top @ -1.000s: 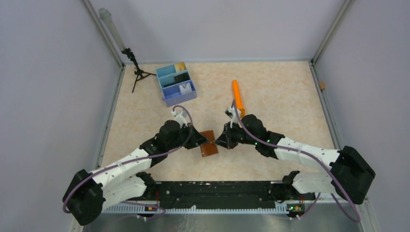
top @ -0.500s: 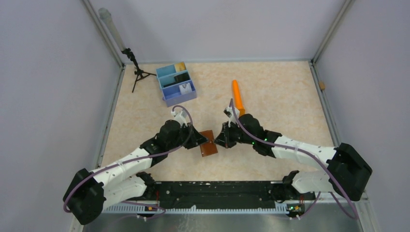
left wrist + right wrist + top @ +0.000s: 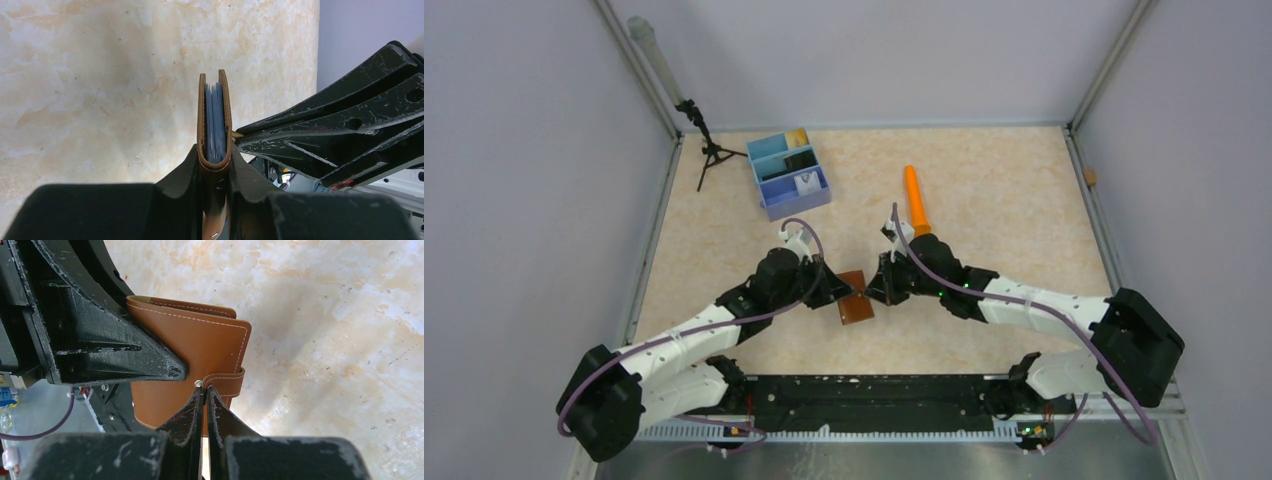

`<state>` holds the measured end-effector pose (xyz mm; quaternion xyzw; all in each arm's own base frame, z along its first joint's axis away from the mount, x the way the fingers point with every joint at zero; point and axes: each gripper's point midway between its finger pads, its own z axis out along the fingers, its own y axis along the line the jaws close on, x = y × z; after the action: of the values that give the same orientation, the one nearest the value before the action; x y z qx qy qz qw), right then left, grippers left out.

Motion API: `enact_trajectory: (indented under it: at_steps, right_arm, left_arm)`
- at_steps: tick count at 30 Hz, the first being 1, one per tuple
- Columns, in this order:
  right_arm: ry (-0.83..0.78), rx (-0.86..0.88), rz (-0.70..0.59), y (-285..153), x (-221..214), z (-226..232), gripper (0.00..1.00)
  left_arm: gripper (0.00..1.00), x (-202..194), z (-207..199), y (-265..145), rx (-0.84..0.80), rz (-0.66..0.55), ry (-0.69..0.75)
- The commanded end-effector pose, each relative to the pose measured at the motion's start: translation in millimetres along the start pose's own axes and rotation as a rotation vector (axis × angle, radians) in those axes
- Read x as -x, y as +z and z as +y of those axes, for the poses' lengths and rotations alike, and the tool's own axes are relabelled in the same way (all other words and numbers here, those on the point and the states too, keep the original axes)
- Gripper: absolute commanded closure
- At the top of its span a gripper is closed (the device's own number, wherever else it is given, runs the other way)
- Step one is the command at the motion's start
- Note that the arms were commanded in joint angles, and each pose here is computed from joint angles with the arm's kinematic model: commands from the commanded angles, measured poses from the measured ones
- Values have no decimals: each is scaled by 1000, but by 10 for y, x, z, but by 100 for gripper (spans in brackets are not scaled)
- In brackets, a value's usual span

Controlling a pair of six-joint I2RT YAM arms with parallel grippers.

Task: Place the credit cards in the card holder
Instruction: Close the card holder at the center of the board.

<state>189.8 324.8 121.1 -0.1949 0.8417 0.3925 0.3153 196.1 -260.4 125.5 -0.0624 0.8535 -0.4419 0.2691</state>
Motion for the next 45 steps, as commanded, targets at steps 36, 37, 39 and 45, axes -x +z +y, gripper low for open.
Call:
enact_trajectory:
  at_steps: [36, 37, 39, 45]
  right_arm:
    - [-109, 92, 85, 457, -173, 529, 100]
    - [-109, 96, 87, 471, -180, 540, 100]
    - [-110, 114, 89, 492, -191, 577, 100]
    - [-102, 177, 98, 547, -235, 672, 100]
  left_arm:
    - [100, 125, -314, -11, -146, -64, -69]
    - [100, 121, -313, -14, -148, -64, -72]
    - [100, 115, -314, -18, -154, -64, -77]
    - [100, 99, -337, -20, -180, -62, -98]
